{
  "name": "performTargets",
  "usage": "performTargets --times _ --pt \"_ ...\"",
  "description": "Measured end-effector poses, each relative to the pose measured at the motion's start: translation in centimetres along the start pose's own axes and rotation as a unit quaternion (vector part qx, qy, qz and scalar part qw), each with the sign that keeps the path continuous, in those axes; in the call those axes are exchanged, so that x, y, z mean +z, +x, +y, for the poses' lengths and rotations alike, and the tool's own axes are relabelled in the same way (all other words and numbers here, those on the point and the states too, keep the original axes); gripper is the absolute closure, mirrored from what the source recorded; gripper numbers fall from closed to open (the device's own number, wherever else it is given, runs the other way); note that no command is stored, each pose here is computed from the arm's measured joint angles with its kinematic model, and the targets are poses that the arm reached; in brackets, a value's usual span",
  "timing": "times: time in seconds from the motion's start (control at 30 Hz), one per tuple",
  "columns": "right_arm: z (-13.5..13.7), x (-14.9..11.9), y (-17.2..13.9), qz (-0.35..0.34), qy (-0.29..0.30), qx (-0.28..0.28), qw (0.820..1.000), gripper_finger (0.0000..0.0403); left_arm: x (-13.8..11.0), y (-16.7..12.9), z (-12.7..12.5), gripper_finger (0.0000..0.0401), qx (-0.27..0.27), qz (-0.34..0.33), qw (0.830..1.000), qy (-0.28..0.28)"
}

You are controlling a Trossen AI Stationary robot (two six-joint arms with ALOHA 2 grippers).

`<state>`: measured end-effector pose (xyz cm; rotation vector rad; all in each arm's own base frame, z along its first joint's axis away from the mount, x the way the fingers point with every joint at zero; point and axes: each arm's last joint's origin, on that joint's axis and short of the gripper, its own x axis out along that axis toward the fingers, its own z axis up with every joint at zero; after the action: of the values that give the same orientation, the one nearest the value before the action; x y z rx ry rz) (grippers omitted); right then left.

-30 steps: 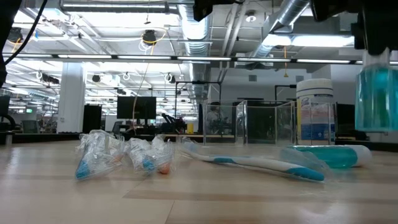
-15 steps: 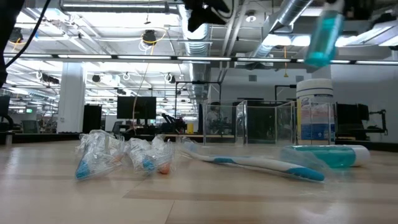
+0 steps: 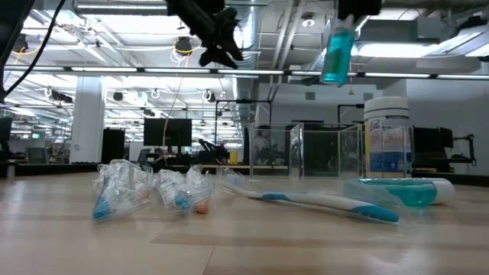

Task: Pick & Place toothbrushing station
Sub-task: Put the right blue mouthwash into the transparent organizer

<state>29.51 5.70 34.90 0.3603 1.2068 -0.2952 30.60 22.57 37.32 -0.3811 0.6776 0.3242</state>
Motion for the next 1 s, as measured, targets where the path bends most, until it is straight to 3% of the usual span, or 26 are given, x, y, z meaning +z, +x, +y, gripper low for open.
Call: performTargets --times 0.13,0.3,0.57,1.0 --pt "-0.5 1.7 0.9 0.023 -0.011 -0.002 1.0 0.0322 -0.4 -0.3 2.6 0.0242 0.004 -0.005 1.0 -0.014" --pt "-1.0 3.3 2.7 0.047 -0.015 0.0 0.999 0.0322 -2.5 1.0 4.5 0.0242 -0.011 0.032 0.999 -0.029" --pt "-0.5 4.4 4.9 0.057 -0.022 0.021 0.998 0.0322 -5.4 3.7 4.9 0.0242 -0.042 0.059 0.997 -0.021" --pt "-0.1 4.7 5.3 0.043 -0.015 0.035 0.998 0.0321 -6.1 4.4 5.7 0.0242 -0.042 0.048 0.998 -0.023"
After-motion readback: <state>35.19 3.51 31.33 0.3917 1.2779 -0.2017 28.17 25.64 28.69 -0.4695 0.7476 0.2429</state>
